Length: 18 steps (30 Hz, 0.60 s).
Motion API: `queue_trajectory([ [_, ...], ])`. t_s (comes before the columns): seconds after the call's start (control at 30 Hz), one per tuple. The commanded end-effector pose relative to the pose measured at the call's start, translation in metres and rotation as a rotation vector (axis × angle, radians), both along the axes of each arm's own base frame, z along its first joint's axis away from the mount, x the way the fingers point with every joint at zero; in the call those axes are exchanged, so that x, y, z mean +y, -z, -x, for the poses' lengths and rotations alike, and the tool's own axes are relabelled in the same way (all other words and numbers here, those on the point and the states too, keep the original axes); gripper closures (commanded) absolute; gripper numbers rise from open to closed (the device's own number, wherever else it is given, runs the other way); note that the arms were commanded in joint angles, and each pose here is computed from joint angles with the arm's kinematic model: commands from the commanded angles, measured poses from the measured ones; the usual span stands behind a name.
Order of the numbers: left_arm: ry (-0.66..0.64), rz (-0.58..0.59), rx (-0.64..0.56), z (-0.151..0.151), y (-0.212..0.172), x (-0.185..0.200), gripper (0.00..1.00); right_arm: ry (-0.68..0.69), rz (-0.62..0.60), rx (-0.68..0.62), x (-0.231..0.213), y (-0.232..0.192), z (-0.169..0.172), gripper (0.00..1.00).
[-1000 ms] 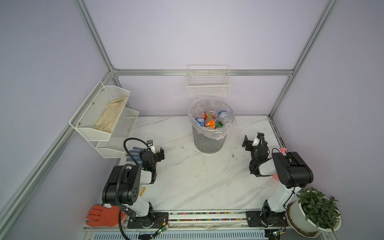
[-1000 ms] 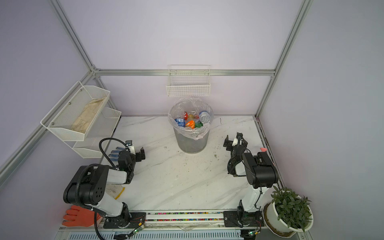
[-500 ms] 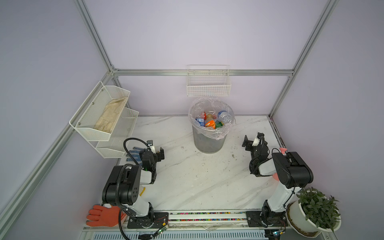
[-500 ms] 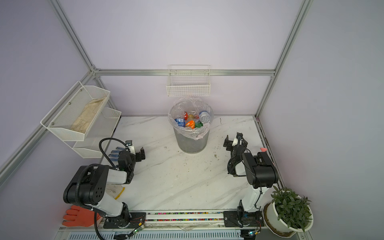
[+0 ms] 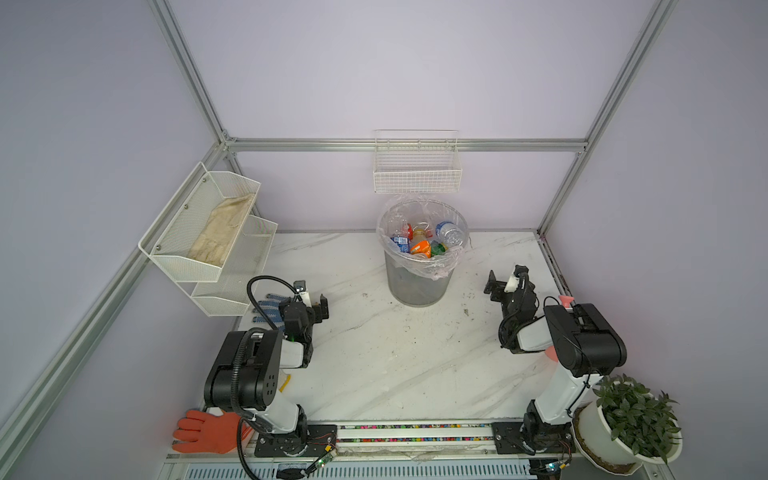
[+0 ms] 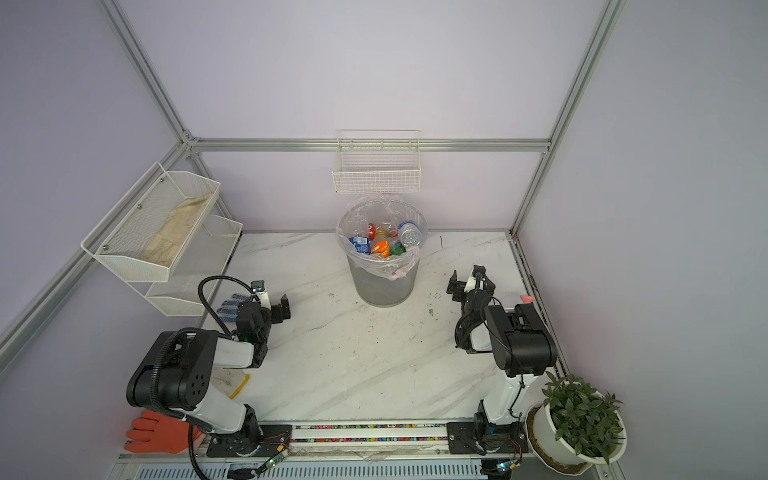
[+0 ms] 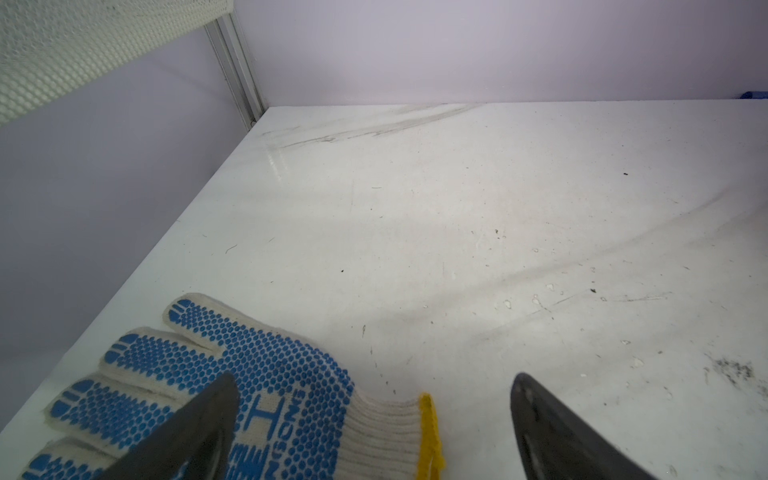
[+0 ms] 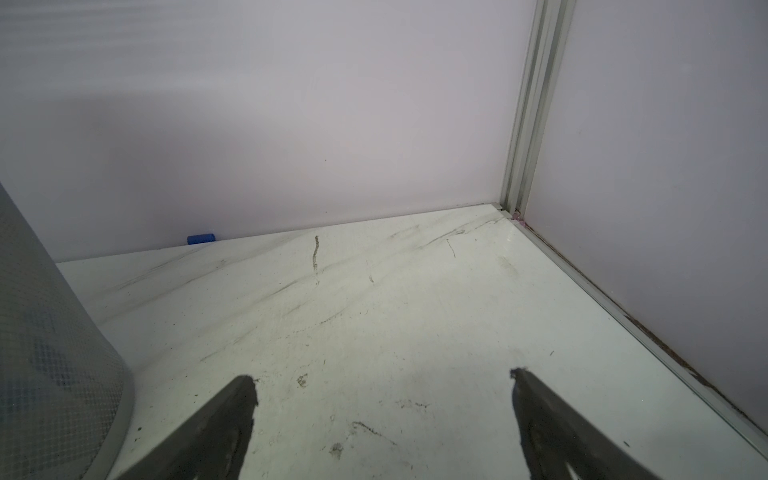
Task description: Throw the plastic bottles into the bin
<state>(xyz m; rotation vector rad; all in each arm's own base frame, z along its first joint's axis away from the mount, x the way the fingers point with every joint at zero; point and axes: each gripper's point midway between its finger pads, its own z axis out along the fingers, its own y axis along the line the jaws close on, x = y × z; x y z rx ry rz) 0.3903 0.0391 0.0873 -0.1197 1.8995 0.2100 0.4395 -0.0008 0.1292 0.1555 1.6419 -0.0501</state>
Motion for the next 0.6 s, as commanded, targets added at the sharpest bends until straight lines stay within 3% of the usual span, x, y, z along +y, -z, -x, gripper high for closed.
queue_trajectory([
  [0.0, 0.004, 0.010, -0.088, -0.0106, -0.0258, -0.0011, 0.00, -0.009, 0.009, -0.020, 0.0018, -0.0071, 0.0013, 0.03],
  [0.57, 0.022, 0.013, -0.088, -0.0125, -0.0250, -0.0021, 0.00, -0.050, 0.021, -0.011, 0.0091, -0.0056, -0.0007, 0.03],
])
